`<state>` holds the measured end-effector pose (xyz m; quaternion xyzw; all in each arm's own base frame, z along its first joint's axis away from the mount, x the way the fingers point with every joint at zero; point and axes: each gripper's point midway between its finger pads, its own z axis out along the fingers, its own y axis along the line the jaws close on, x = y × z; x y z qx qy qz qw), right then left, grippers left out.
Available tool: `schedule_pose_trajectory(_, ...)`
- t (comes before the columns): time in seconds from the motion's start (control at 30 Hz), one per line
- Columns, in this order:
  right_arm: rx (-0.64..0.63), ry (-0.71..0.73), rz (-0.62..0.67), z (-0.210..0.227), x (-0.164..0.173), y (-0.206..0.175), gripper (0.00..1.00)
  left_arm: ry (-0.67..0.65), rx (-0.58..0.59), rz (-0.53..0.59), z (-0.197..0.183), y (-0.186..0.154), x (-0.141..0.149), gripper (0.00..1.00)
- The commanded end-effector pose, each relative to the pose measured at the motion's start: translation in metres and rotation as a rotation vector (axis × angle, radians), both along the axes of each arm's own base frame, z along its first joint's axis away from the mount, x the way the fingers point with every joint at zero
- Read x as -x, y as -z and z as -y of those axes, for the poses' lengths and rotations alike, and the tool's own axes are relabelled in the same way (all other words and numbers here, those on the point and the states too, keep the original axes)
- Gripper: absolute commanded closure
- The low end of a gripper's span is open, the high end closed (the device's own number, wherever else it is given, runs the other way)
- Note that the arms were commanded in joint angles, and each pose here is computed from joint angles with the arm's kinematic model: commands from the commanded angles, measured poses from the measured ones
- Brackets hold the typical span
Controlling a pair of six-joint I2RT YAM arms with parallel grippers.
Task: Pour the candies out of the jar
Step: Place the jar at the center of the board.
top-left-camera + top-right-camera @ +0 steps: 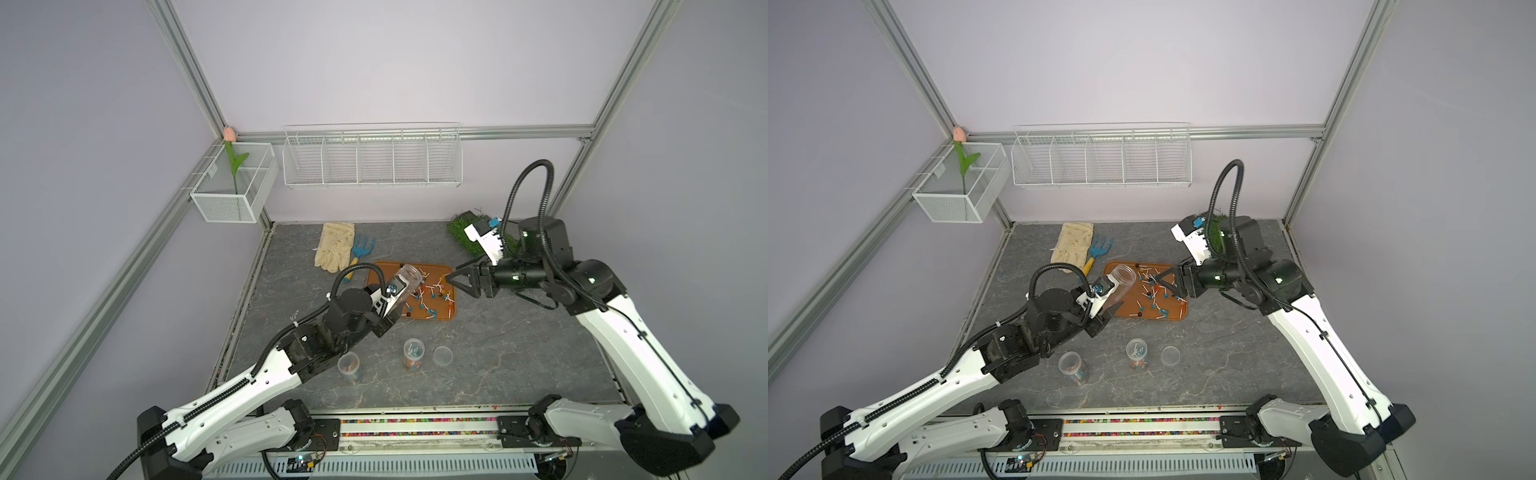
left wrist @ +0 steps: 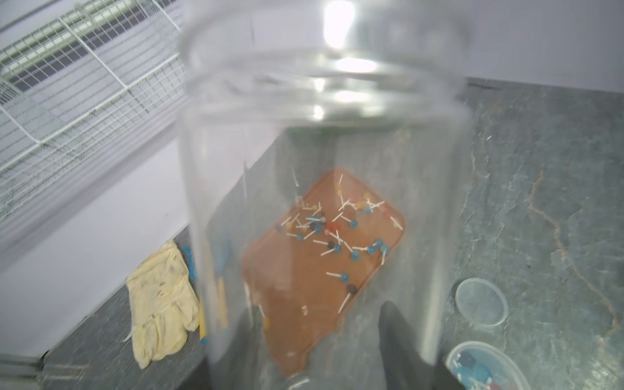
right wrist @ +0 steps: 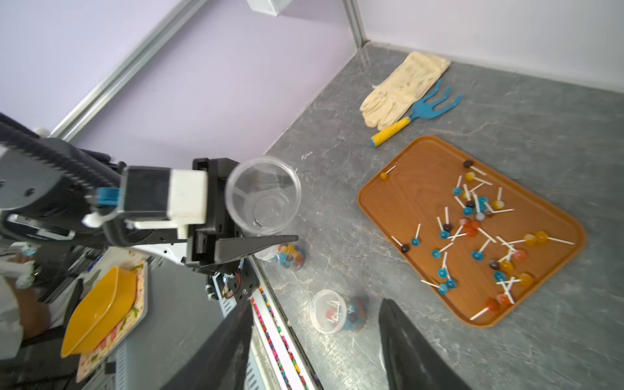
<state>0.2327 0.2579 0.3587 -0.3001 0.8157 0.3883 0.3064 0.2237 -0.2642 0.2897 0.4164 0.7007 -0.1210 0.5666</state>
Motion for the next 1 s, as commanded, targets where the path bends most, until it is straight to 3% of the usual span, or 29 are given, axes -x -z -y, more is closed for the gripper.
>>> schedule_pose_trajectory(0.0,0.024,-0.078,-0.001,-0.017,0.007,0.002,0.41,0.082,0.005,0.045,0.016,-0.003,0.008,0.53)
schedule_pose_trajectory(0.4,0.038,-0.061,0.018,-0.020,0.001,0.001,0.48,0.135,-0.089,0.108,0.035,0.005,0.001,0.52)
schedule_pose_trajectory(0.97,0.133,-0.037,-0.024,-0.023,-0.016,0.029,0.77,0.177,-0.041,0.152,0.054,-0.009,-0.003,0.51)
